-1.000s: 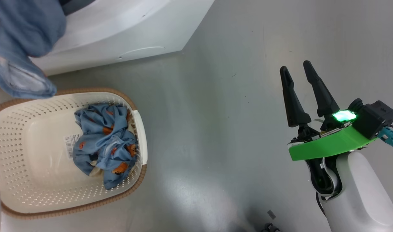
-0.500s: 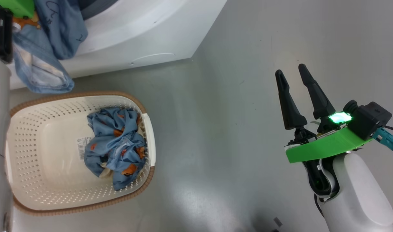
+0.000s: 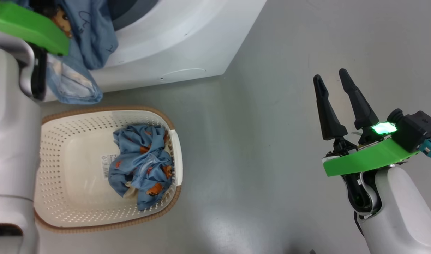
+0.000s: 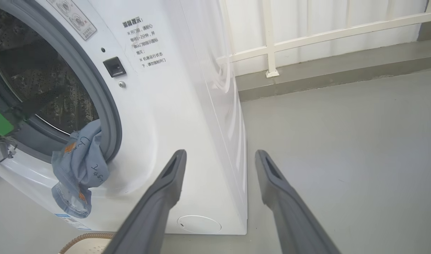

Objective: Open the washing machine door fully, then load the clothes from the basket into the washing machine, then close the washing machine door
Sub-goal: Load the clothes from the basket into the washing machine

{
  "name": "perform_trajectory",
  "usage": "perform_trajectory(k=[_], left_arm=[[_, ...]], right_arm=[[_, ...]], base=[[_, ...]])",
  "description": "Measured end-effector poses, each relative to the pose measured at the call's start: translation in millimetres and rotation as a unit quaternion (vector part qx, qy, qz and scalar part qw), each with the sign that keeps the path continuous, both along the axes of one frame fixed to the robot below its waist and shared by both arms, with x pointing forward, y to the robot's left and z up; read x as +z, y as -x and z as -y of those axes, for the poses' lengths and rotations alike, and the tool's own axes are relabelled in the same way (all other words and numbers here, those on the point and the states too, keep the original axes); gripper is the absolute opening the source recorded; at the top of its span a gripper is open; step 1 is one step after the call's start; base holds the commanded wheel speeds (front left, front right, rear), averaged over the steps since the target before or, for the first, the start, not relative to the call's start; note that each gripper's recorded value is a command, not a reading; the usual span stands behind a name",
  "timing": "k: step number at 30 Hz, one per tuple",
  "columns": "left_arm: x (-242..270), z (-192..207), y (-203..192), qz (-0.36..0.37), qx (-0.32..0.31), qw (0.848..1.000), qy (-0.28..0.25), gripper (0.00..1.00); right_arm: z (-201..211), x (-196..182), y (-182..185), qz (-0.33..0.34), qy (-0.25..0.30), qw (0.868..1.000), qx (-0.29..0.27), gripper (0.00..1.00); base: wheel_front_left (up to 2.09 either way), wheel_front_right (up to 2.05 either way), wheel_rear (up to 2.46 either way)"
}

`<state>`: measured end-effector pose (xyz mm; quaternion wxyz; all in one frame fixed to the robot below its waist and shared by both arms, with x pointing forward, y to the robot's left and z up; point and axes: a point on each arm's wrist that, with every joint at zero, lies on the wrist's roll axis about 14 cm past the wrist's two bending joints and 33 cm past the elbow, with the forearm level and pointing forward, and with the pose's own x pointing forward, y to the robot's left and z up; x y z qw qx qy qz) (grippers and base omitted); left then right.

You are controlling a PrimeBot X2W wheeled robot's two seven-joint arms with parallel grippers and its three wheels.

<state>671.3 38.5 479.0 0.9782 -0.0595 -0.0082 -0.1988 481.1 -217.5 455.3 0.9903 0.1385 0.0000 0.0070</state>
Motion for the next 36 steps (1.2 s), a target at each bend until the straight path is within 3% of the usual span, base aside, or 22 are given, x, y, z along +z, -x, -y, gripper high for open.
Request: perform_trajectory(k=[36], left_arm=[[0.0,-71.4,145.1,0.011,0.067,0.998,0.016,1.0]], right_arm=[[-10.7,44.2,16.9,0.048,-0.007,0.999,0.017,1.0]], base=[[0.0,0.0,0.0]])
